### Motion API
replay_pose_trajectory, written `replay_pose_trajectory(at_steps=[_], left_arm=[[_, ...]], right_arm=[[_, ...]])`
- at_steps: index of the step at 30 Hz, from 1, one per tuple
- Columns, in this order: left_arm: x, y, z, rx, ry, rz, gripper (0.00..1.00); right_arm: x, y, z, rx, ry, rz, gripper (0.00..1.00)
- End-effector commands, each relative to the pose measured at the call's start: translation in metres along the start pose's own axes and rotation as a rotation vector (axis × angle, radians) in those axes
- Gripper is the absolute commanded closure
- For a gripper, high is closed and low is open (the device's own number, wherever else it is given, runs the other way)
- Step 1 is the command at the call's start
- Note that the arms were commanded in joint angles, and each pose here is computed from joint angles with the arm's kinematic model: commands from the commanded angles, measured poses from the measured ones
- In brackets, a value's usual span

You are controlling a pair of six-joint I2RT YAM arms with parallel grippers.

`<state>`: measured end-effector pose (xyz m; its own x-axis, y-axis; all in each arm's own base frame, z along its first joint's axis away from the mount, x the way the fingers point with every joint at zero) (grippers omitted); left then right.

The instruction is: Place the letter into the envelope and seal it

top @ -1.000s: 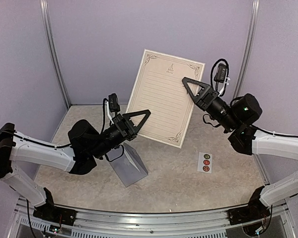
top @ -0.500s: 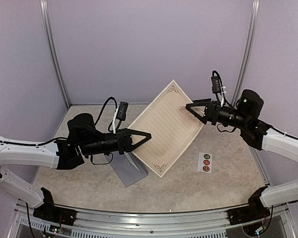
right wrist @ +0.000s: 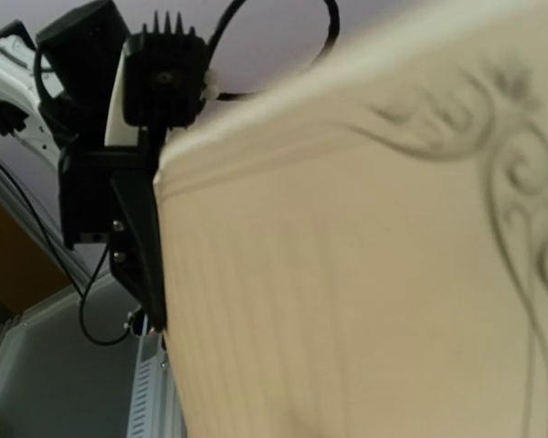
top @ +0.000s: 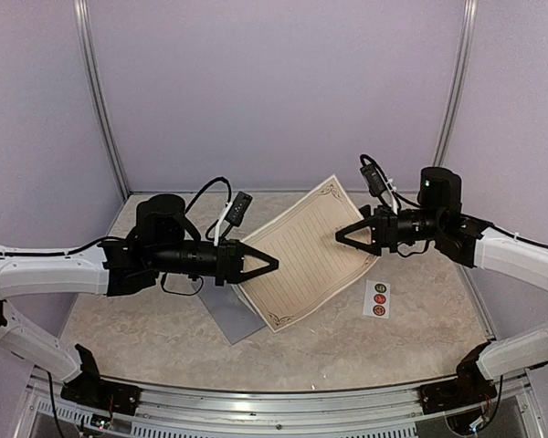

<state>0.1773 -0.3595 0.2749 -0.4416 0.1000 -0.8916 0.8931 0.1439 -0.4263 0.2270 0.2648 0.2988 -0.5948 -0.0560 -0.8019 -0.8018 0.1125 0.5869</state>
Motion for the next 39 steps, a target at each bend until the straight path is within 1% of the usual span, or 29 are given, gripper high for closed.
replay_pose_trajectory(at_steps=[1,3,4,8,11,12,14,15,16,18,20,21,22,24,25,28,29,30,32,33,35,37,39], left_arm=[[-0.004,-0.001,-0.003,0.027,0.017,0.018,1.00],[-0.002,-0.001,-0.004,0.039,0.028,0.014,1.00],[-0.002,0.000,-0.004,0.036,0.033,0.010,1.00],[-0.001,0.002,-0.006,0.033,0.043,0.010,1.00],[0.001,0.005,-0.007,0.022,0.054,0.012,1.00],[0.002,0.006,-0.008,0.019,0.056,0.010,1.00],[0.001,0.007,-0.008,0.016,0.049,0.005,1.00],[0.000,0.007,-0.008,0.017,0.044,0.003,1.00],[0.000,0.008,-0.009,0.013,0.037,-0.002,0.99],[0.001,0.011,-0.009,-0.001,0.015,-0.019,0.76],[0.002,0.013,-0.012,0.002,-0.024,-0.041,0.55],[0.004,0.013,-0.014,0.007,-0.043,-0.055,0.51],[0.002,0.011,-0.016,0.016,-0.077,-0.055,0.49],[0.005,0.011,-0.019,0.024,-0.110,-0.079,0.49],[0.007,0.011,-0.020,0.028,-0.124,-0.091,0.50],[0.011,0.012,-0.021,0.023,-0.150,-0.114,0.57],[0.011,0.012,-0.021,0.015,-0.153,-0.116,0.58],[0.012,0.013,-0.020,0.007,-0.155,-0.115,0.57],[0.014,0.016,-0.020,-0.013,-0.159,-0.118,0.51],[0.014,0.017,-0.019,-0.018,-0.159,-0.117,0.49],[0.015,0.020,-0.018,-0.031,-0.165,-0.117,0.49],[0.015,0.021,-0.017,-0.037,-0.169,-0.117,0.52],[0.015,0.023,-0.014,-0.056,-0.172,-0.117,0.58]], right_arm=[[0.001,-0.003,0.002,-0.012,0.046,-0.022,0.29],[0.001,-0.002,0.003,-0.029,0.053,-0.018,0.31],[0.000,-0.003,0.003,-0.023,0.053,-0.018,0.34],[-0.002,-0.003,0.004,-0.014,0.055,-0.021,0.61],[-0.004,-0.005,0.002,0.008,0.044,-0.027,0.69],[-0.004,-0.006,0.003,0.013,0.043,-0.024,0.76],[-0.004,-0.006,0.003,0.011,0.043,-0.016,0.94],[-0.004,-0.006,0.002,0.018,0.039,-0.013,1.00],[-0.005,-0.008,0.002,0.032,0.031,-0.010,1.00],[-0.005,-0.014,-0.001,0.091,0.002,-0.002,1.00],[-0.007,-0.019,-0.005,0.148,-0.038,0.007,1.00],[-0.009,-0.019,-0.007,0.168,-0.058,0.010,1.00],[-0.010,-0.020,-0.009,0.186,-0.074,0.018,1.00],[-0.011,-0.020,-0.011,0.201,-0.092,0.026,1.00],[-0.010,-0.020,-0.012,0.203,-0.095,0.032,1.00],[-0.008,-0.022,-0.013,0.215,-0.095,0.045,1.00],[-0.007,-0.022,-0.014,0.223,-0.099,0.047,1.00],[-0.007,-0.022,-0.014,0.223,-0.099,0.049,1.00],[-0.006,-0.021,-0.015,0.220,-0.100,0.056,1.00],[-0.006,-0.020,-0.015,0.217,-0.102,0.056,1.00],[-0.005,-0.018,-0.015,0.205,-0.098,0.060,1.00],[-0.003,-0.018,-0.015,0.204,-0.098,0.070,1.00],[-0.002,-0.020,-0.016,0.217,-0.102,0.089,1.00]])
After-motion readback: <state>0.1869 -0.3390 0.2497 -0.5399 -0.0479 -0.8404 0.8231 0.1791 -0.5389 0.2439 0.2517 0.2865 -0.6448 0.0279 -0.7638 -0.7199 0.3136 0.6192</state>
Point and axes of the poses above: each gripper's point midway between its finger pads, its own z axis out along the fingers, its own y axis along the line the jaws close on, x = y × z, the point moved 3 cm from there along -z, back along the fingers, and after that the axes turned 10 degrees about z, right-handed, at the moved point
